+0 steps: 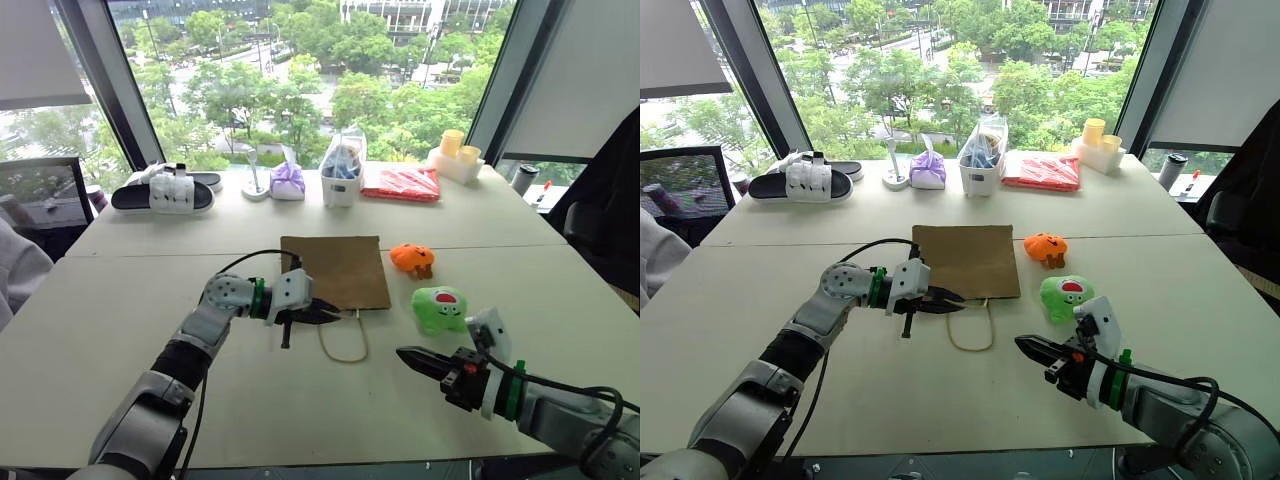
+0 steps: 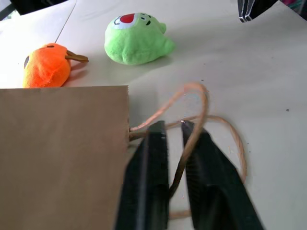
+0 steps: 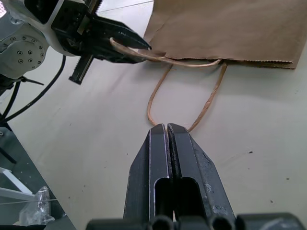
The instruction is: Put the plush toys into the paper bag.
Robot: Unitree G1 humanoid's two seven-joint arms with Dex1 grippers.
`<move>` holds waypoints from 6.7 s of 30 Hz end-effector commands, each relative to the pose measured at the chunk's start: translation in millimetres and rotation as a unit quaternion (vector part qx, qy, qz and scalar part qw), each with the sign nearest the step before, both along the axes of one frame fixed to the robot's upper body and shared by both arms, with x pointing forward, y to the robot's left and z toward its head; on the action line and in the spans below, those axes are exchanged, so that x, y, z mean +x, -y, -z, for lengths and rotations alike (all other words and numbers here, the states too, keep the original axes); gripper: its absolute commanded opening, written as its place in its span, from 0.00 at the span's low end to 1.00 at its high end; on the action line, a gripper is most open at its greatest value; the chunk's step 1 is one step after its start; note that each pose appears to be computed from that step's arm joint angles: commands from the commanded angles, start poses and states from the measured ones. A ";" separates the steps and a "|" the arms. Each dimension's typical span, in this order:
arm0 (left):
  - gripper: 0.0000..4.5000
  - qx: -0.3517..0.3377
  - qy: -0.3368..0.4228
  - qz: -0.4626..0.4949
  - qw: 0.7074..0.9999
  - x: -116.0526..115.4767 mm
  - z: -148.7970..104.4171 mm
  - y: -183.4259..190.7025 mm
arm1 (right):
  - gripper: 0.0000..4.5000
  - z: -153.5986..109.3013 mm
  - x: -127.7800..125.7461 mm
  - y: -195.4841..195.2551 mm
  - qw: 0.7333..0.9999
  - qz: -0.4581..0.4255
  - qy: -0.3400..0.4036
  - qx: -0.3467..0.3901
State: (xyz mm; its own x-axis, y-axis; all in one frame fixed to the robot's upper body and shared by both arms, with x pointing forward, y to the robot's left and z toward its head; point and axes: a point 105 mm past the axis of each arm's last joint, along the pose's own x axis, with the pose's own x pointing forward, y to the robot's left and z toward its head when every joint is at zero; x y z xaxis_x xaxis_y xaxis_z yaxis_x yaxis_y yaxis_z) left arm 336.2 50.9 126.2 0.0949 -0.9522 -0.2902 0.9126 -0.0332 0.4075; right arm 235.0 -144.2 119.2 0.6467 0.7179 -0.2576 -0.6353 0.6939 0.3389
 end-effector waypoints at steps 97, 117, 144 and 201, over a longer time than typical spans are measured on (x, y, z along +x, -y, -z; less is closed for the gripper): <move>0.00 -0.253 -0.122 -0.111 0.953 -2.5 -123.1 6.5 | 0.88 39.9 120.9 85.8 0.945 0.273 0.047 -0.174; 0.00 -0.288 -0.142 -0.102 0.941 3.6 -132.3 -0.5 | 0.01 -46.5 55.2 44.1 0.985 0.151 0.072 0.036; 0.00 -0.333 -0.175 -0.119 0.919 5.5 -140.5 -0.3 | 0.85 -46.7 136.6 -57.5 0.983 0.172 0.062 0.023; 0.00 -0.371 -0.147 -0.144 0.906 31.1 -167.0 -11.9 | 0.00 -118.8 144.1 81.0 0.911 0.337 0.237 -0.016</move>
State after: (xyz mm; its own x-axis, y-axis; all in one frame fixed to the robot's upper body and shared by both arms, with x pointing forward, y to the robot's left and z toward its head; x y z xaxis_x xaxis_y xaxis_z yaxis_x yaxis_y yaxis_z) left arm 370.7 64.0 274.9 0.4259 -0.8462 0.3202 0.9032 0.4189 -0.0942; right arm 401.9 -229.0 198.5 0.9951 0.0788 0.0596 -0.0863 0.9869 0.1365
